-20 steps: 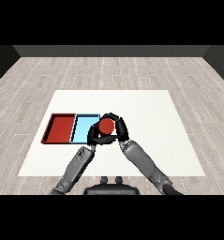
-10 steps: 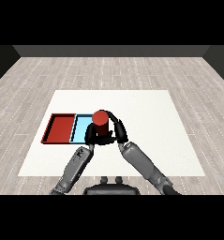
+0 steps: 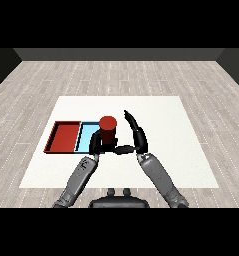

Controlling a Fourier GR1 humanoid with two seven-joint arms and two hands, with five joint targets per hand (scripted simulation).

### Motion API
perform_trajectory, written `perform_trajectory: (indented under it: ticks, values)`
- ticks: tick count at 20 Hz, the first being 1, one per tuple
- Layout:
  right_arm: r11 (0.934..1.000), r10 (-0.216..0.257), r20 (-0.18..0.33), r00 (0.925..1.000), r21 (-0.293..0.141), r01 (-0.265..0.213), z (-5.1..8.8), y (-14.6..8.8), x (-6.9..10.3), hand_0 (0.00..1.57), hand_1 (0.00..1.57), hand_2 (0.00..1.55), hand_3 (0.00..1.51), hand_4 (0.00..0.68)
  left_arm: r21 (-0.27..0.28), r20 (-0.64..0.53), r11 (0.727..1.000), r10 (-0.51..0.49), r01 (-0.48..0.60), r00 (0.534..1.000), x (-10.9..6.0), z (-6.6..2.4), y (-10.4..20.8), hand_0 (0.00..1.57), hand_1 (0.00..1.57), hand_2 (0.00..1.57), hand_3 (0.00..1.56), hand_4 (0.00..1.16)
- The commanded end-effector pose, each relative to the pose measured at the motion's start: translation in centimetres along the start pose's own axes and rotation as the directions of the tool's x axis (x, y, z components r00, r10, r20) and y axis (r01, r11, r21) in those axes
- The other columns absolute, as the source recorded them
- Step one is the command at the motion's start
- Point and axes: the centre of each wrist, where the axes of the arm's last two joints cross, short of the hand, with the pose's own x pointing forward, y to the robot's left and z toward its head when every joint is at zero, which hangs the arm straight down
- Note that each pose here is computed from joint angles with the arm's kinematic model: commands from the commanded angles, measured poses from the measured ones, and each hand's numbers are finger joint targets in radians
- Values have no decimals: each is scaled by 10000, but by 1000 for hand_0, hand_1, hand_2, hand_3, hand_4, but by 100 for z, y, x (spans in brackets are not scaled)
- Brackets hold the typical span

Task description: Pick the red can and put it in the red box

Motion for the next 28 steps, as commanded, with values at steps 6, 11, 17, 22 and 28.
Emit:
perform_trajectory:
  ticks: [6, 11, 17, 22, 28]
  values:
    - [9945, -577, 543, 9969, -843, 622, 301, -776, 278, 0, 0, 0, 0, 0, 759, -38, 9955, -557, 558, 9984, -54, -125, 307, 1571, 1571, 1568, 1479, 1121]
    - [9841, -593, 247, 9979, -1663, 626, 682, -1012, 80, 0, 0, 0, 0, 0, 1581, -234, 9781, -1336, 1356, 9908, -124, -246, 760, 1571, 1571, 1571, 1486, 1127]
    - [9521, -346, -486, 9982, -3053, 181, 1020, -1474, -181, 0, 0, 0, 0, 0, 2965, -1267, 9118, -2572, 2840, 9580, -16, -290, 1663, 1571, 1571, 1571, 1507, 1136]
    - [9322, 73, -1347, 9909, -3576, -555, 1113, -1602, -293, 0, 0, 0, 0, 0, 3517, -2740, 8456, -3173, 4017, 9079, -223, -395, 2323, 1571, 1571, 1571, 1508, 1118]
    - [9166, 327, -1993, 9794, -3848, -1089, 1196, -1665, -610, 0, 0, 0, 0, 0, 3616, -4241, 8205, -2782, 4428, 8618, -629, -341, 2703, 1571, 1571, 1571, 1513, 1044]
